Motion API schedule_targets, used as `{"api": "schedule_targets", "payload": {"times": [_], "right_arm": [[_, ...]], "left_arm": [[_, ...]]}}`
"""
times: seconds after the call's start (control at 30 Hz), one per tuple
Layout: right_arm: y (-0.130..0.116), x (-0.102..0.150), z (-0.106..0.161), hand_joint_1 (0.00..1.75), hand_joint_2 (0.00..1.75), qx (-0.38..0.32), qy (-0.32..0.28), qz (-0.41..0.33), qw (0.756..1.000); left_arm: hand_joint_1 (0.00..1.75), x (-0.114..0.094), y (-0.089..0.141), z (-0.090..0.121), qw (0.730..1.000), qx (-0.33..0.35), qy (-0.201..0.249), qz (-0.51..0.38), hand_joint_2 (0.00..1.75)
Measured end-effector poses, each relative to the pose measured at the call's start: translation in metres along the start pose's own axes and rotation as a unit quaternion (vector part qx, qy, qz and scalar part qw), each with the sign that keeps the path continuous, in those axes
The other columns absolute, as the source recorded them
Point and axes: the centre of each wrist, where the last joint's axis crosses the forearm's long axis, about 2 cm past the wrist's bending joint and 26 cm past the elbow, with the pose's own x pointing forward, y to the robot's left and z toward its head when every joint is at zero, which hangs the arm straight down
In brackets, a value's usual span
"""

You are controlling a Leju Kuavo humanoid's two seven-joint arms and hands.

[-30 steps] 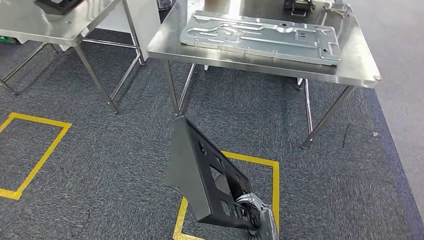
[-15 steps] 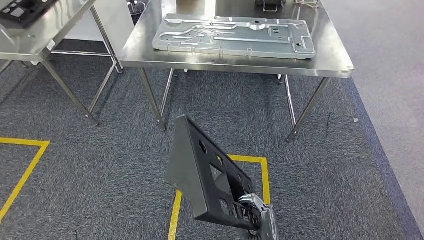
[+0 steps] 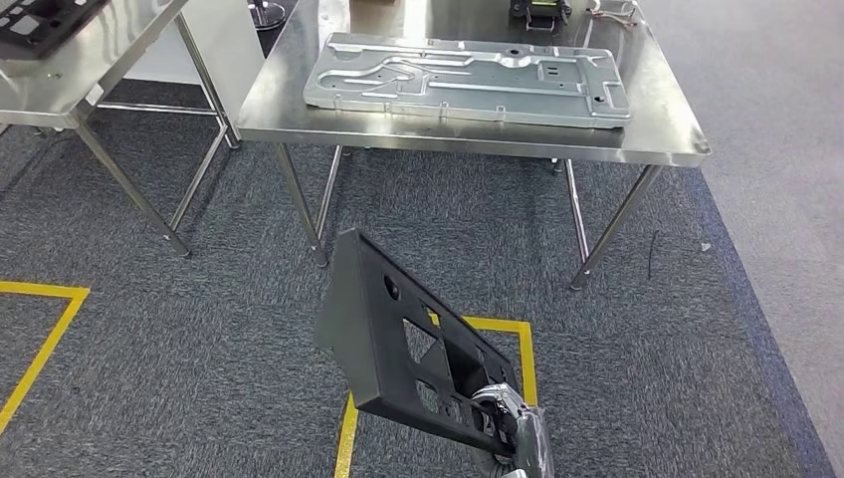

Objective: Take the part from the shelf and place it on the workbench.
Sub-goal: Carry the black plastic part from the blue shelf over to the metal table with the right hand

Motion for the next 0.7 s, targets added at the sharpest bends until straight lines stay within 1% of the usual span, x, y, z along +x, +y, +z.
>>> {"api": "schedule_targets", "payload": {"times": [0.07,0.2,0.3,0.43,0.57,0.7], "right_arm": [[-0.001,0.000,-0.001,1.75,1.75,-0.005,0.005,0.010,1.000],[-0.009,0.003,-0.013,1.75,1.75,-0.051,0.042,0.044,0.997],[-0.013,0.005,-0.023,1.75,1.75,-0.067,0.045,0.046,0.996],[-0.015,0.005,-0.025,1.75,1.75,-0.077,0.047,0.056,0.994],[-0.023,0.004,-0.036,1.75,1.75,-0.119,0.042,0.115,0.985],[-0.040,0.005,-0.065,1.75,1.75,-0.154,0.007,0.183,0.971]], "left_arm": [[0.00,0.000,0.000,0.000,1.000,0.000,0.000,-0.001,0.00],[0.00,0.001,0.002,-0.001,1.000,-0.002,0.003,-0.006,0.00],[0.00,0.001,0.003,-0.001,1.000,-0.002,0.005,-0.007,0.00],[0.00,-0.003,0.004,0.001,1.000,-0.001,0.010,-0.007,0.00],[0.00,-0.007,0.005,0.002,1.000,-0.006,0.017,-0.016,0.00],[0.00,-0.004,0.005,0.001,0.999,-0.014,0.018,-0.026,0.00]]}}
